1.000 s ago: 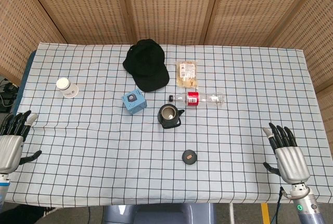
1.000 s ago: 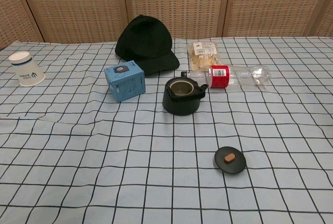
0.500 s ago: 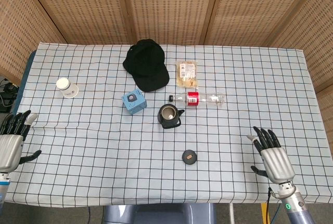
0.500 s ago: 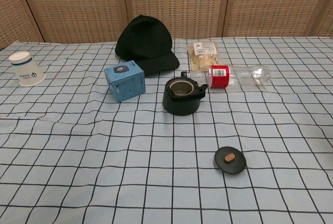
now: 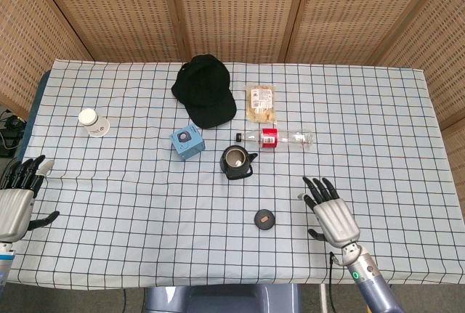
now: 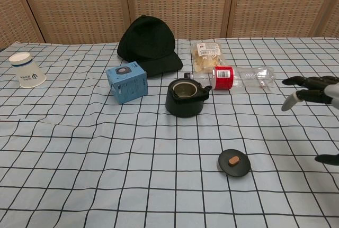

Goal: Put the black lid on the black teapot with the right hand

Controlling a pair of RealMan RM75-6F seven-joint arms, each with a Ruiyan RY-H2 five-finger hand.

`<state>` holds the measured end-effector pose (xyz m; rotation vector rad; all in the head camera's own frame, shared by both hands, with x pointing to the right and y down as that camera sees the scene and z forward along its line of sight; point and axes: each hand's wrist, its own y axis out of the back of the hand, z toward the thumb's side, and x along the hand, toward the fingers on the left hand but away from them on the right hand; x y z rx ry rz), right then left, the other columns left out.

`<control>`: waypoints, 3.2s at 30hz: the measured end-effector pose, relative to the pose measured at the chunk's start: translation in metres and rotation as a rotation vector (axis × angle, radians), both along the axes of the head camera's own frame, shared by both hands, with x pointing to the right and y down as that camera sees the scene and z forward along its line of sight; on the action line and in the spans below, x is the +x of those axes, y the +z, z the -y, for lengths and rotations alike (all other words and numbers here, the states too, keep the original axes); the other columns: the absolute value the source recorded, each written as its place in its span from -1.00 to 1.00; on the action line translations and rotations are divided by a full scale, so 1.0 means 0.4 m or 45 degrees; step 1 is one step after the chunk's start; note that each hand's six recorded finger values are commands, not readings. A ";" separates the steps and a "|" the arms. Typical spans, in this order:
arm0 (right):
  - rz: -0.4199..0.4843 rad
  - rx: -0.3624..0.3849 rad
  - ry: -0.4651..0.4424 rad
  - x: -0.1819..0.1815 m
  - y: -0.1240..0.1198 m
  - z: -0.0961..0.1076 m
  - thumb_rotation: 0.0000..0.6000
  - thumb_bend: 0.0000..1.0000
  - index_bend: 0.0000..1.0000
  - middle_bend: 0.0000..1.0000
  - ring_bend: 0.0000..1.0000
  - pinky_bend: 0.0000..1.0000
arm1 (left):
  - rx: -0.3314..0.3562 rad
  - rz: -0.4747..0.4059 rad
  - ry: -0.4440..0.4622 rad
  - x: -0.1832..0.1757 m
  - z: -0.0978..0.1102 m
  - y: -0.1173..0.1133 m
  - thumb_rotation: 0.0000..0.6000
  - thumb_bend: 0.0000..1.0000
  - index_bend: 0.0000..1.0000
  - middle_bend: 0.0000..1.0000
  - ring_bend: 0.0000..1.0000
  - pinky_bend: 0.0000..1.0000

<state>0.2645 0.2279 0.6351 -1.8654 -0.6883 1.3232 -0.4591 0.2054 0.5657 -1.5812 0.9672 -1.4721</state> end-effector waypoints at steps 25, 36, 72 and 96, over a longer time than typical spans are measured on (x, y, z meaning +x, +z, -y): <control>0.017 -0.183 -0.063 -0.222 0.113 -0.015 1.00 -0.22 -0.36 -1.00 -1.00 -1.00 | -0.034 -0.031 -0.020 -0.010 0.011 0.015 1.00 -0.89 -1.00 -1.00 -1.00 -1.00; -0.029 -0.193 -0.066 -0.228 0.139 -0.024 1.00 -0.28 -0.38 -1.00 -1.00 -1.00 | -0.036 -0.042 -0.019 -0.011 0.011 0.013 1.00 -0.88 -1.00 -1.00 -1.00 -1.00; 0.044 -0.098 -0.011 -0.249 0.092 0.030 1.00 -0.30 -0.02 -0.92 -1.00 -1.00 | -0.046 -0.037 -0.013 -0.007 0.010 0.018 1.00 -0.88 -1.00 -1.00 -1.00 -1.00; 0.101 0.076 -0.006 -0.340 -0.005 0.288 1.00 -0.30 -0.04 -0.90 -1.00 -1.00 | -0.048 -0.023 -0.043 -0.020 0.033 0.029 1.00 -0.88 -1.00 -1.00 -1.00 -1.00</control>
